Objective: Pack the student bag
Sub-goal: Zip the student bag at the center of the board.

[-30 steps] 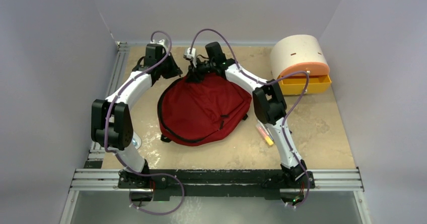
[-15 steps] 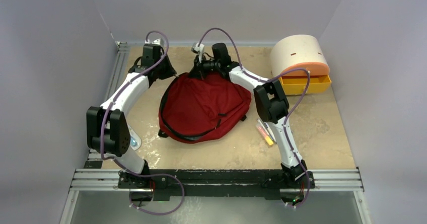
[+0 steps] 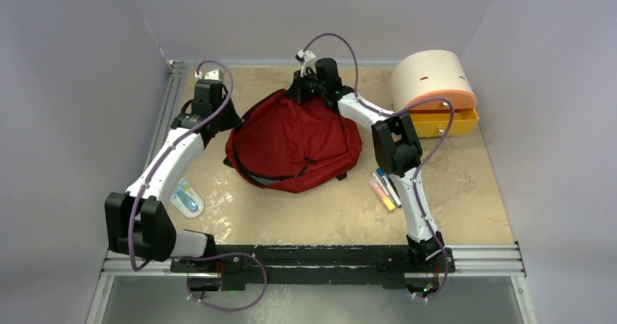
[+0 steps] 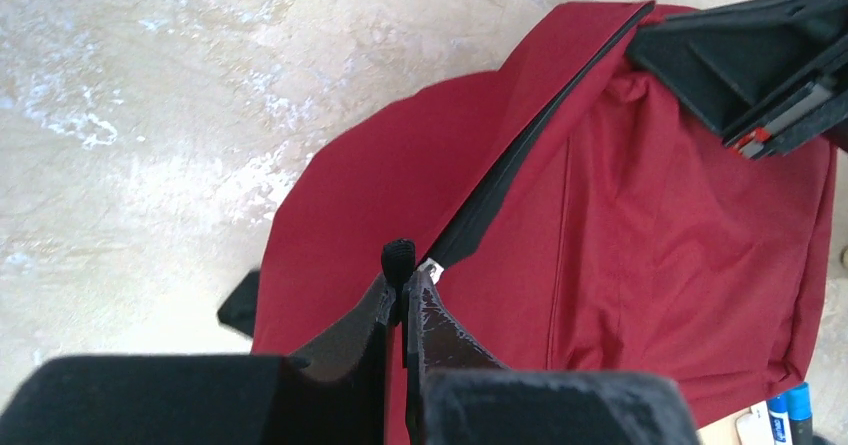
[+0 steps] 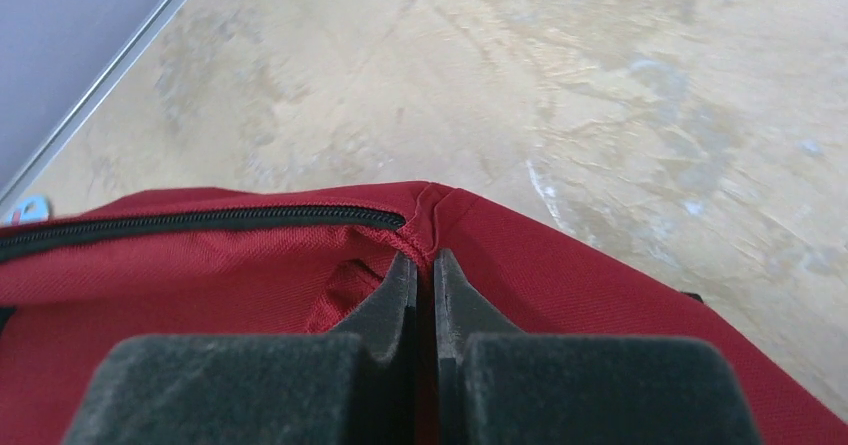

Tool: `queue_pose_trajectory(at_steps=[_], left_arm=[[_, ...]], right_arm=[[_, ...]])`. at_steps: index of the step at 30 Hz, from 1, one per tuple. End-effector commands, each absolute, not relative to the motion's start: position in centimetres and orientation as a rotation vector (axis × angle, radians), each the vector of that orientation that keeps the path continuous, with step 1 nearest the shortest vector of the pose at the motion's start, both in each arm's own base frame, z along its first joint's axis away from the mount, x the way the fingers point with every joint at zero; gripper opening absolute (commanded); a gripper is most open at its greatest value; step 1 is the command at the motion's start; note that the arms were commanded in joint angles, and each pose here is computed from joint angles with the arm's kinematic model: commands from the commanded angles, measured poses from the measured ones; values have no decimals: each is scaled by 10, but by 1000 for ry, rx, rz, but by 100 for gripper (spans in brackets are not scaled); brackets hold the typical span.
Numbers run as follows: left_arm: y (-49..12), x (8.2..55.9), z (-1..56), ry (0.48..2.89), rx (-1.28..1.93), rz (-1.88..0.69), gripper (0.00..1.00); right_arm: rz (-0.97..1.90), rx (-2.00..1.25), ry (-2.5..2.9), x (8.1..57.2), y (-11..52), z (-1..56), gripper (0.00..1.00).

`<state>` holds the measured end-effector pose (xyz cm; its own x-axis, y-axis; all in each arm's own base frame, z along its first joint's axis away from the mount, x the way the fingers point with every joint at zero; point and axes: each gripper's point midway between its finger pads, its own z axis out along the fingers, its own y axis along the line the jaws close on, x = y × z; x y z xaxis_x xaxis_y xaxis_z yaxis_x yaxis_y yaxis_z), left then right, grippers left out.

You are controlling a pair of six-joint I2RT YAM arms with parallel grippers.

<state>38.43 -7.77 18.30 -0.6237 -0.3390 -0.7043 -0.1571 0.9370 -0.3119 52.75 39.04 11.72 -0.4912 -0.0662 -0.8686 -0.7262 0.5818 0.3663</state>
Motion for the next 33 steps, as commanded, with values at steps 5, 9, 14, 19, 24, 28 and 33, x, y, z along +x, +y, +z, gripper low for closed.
queue_pose_trajectory(at_steps=[5, 9, 14, 19, 24, 28, 33], left_arm=[[-55, 353, 183, 2247, -386, -168, 0], [-51, 349, 177, 2257, -399, -144, 0], [-55, 356, 174, 2255, -380, -160, 0], [-59, 361, 170, 2266, -371, -181, 0], [-59, 359, 166, 2270, -378, -182, 0], [-60, 356, 162, 2275, -385, -189, 0], [-61, 356, 163, 2271, -392, -198, 0]], right_arm=[[755, -101, 1929, 590, 323, 184, 0], [795, -153, 1911, 583, 318, 192, 0], [890, -598, 1660, 541, 340, 222, 23], [951, -874, 1405, 494, 352, 243, 48], [865, -1089, 1019, 445, 360, 269, 61], [783, -1262, 895, 430, 392, 269, 67], [666, -1519, 794, 409, 447, 245, 72]])
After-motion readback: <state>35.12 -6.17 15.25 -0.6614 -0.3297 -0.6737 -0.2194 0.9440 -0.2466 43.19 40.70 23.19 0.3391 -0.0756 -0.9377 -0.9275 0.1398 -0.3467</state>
